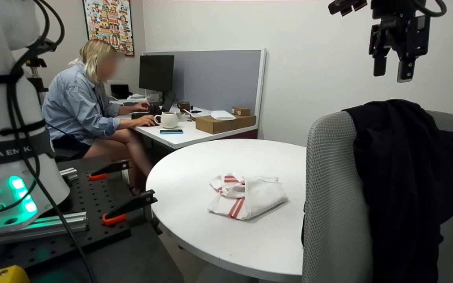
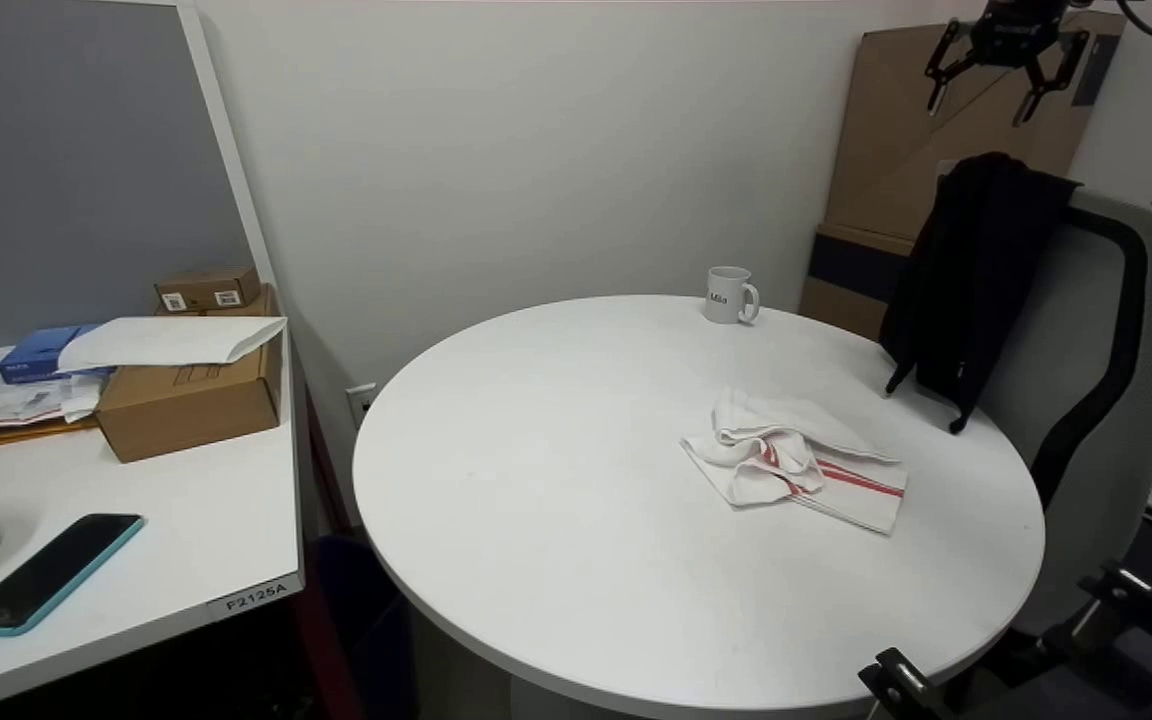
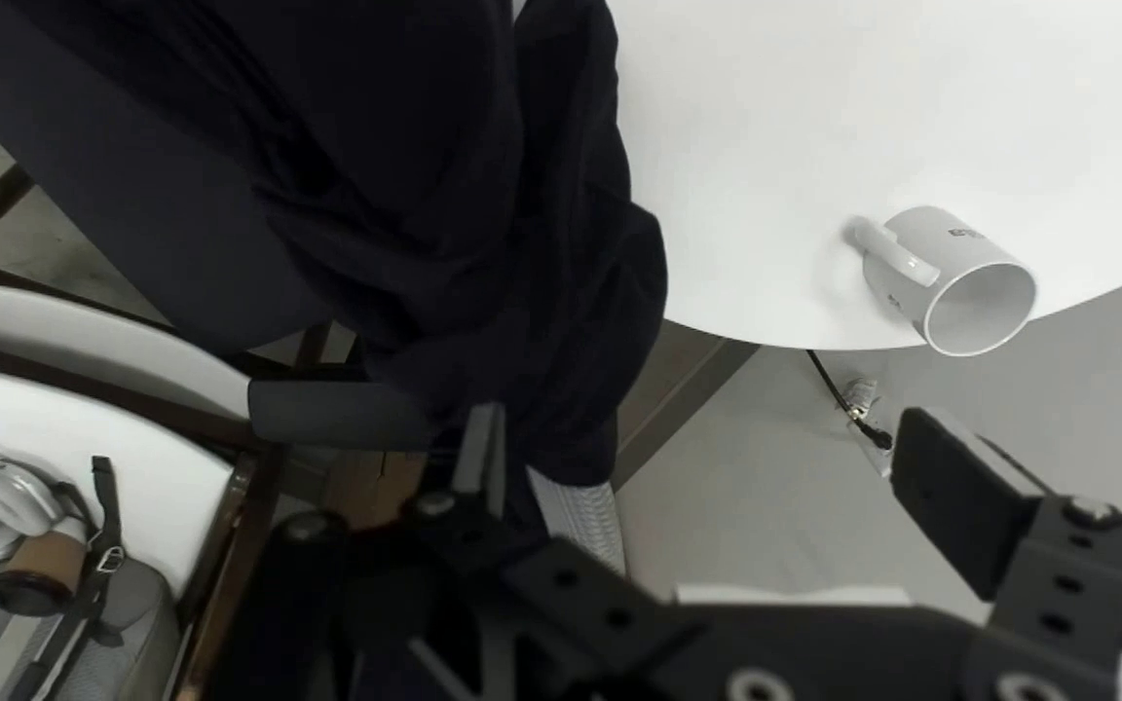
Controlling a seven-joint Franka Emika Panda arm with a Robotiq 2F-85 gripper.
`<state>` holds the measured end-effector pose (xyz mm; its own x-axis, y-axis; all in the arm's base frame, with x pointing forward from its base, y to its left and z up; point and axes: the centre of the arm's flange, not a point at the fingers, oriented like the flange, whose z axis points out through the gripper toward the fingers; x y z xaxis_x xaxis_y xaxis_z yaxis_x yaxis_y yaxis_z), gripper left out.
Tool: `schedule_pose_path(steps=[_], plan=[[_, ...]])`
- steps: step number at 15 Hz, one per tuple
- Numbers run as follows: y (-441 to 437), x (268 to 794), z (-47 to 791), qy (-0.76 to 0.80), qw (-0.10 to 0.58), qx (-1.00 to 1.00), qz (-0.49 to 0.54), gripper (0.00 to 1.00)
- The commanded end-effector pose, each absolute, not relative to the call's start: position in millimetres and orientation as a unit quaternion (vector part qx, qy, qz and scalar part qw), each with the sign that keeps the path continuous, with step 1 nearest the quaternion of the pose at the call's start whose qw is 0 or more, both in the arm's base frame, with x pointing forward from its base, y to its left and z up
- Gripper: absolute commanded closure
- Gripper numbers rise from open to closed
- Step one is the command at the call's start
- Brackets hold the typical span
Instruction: Place the black t-shirt on the table
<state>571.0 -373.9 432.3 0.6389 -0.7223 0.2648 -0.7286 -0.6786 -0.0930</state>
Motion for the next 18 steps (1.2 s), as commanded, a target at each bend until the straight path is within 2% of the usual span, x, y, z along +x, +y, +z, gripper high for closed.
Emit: schedule_pose_path(steps=[1,13,14,17,18], plan=[[-387,576,432,-0.402,0.022,0.904,0.144,0.00],[-390,579,406,-0.400,0.020,0.908,0.120,0.02],[-390,579,404,-0.400,0.020,0.909,0.118,0.13],[-391,580,401,-0.400,0.020,0.909,0.116,0.19],[-392,580,401,-0.400,0.020,0.909,0.116,0.34]])
